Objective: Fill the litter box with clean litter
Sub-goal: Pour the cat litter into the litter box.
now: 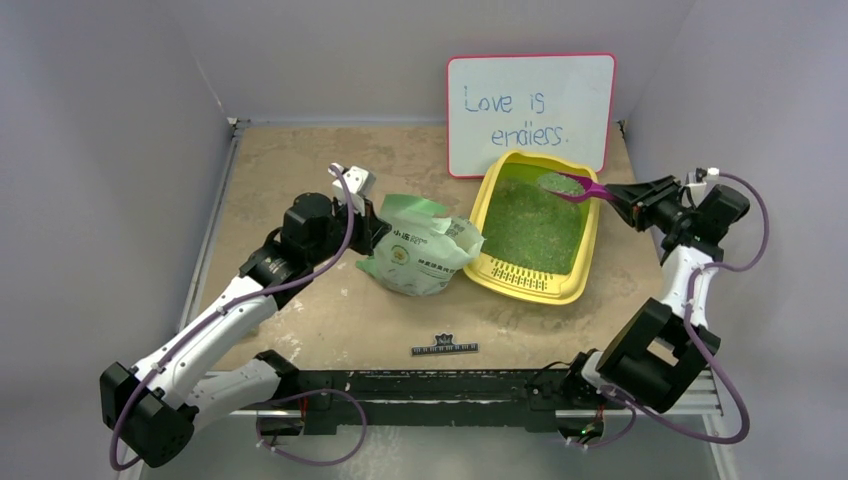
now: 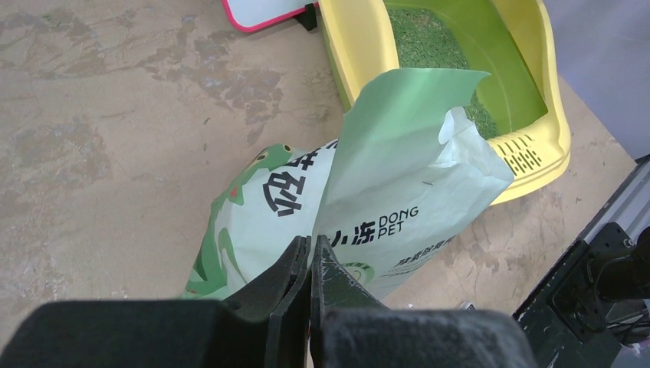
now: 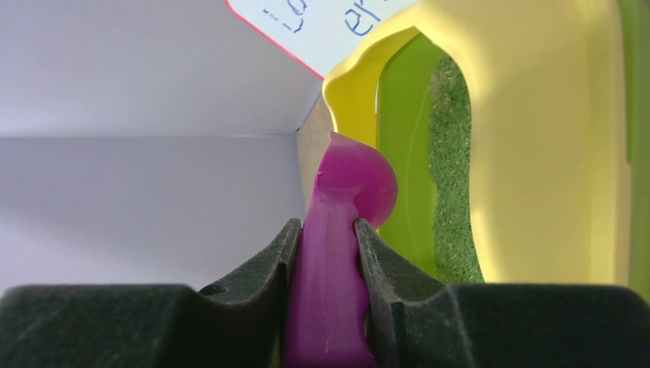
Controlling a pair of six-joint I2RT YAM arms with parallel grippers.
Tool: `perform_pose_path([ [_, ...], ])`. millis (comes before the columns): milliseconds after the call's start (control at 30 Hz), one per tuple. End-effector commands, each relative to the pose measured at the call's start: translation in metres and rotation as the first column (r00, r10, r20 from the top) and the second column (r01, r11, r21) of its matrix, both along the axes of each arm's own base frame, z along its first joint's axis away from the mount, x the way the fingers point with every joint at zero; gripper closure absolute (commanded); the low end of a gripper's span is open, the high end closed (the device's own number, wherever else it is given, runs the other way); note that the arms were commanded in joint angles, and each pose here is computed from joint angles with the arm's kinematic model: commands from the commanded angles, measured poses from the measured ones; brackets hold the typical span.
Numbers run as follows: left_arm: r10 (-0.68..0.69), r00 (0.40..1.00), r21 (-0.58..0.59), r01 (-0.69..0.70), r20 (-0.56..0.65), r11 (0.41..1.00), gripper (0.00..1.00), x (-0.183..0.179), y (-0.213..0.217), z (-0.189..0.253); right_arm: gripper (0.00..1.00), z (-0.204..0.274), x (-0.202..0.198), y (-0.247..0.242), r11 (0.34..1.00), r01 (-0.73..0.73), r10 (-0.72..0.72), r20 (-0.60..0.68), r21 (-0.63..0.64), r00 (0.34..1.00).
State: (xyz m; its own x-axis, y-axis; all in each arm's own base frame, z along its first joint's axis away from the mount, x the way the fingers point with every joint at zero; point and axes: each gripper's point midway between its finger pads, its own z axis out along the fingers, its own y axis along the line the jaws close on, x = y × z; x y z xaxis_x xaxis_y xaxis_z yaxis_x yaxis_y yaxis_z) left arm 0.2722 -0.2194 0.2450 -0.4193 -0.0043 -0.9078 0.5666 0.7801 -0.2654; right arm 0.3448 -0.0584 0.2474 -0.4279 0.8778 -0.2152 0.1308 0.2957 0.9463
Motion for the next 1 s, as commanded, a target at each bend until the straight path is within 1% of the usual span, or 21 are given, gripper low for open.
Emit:
perform_pose_path([
  [0, 0.002, 0.994, -0.044, 0.003, 0.112, 0.999, 1.0, 0.002, 0.001, 0.04, 1.0, 0.017, 0.009, -0.019, 0.99, 0.048, -0.045, 0.028, -0.135, 0.999],
  [100, 0.005, 0.993, -0.047, 0.001, 0.115, 0.999, 1.0, 0.002, 0.001, 0.041, 1.0, 0.019, 0.015, -0.03, 0.972, 0.079, -0.077, 0.019, -0.222, 0.997],
  [500, 0.001, 0.994, -0.056, 0.006, 0.113, 0.998, 1.0, 0.002, 0.0, 0.04, 1.0, 0.035, 0.029, -0.037, 0.956, 0.088, -0.084, 0.027, -0.281, 0.996],
  [800, 0.004, 0.993, -0.062, 0.004, 0.12, 0.998, 1.0, 0.0, 0.001, 0.044, 1.0, 0.037, 0.047, -0.007, 0.954, 0.021, -0.017, 0.018, -0.298, 1.0],
  [967, 0.011, 0.993, -0.056, -0.005, 0.119, 0.998, 1.0, -0.002, 0.005, 0.043, 1.0, 0.027, 0.037, 0.007, 0.957, -0.013, 0.012, -0.006, -0.289, 1.0],
])
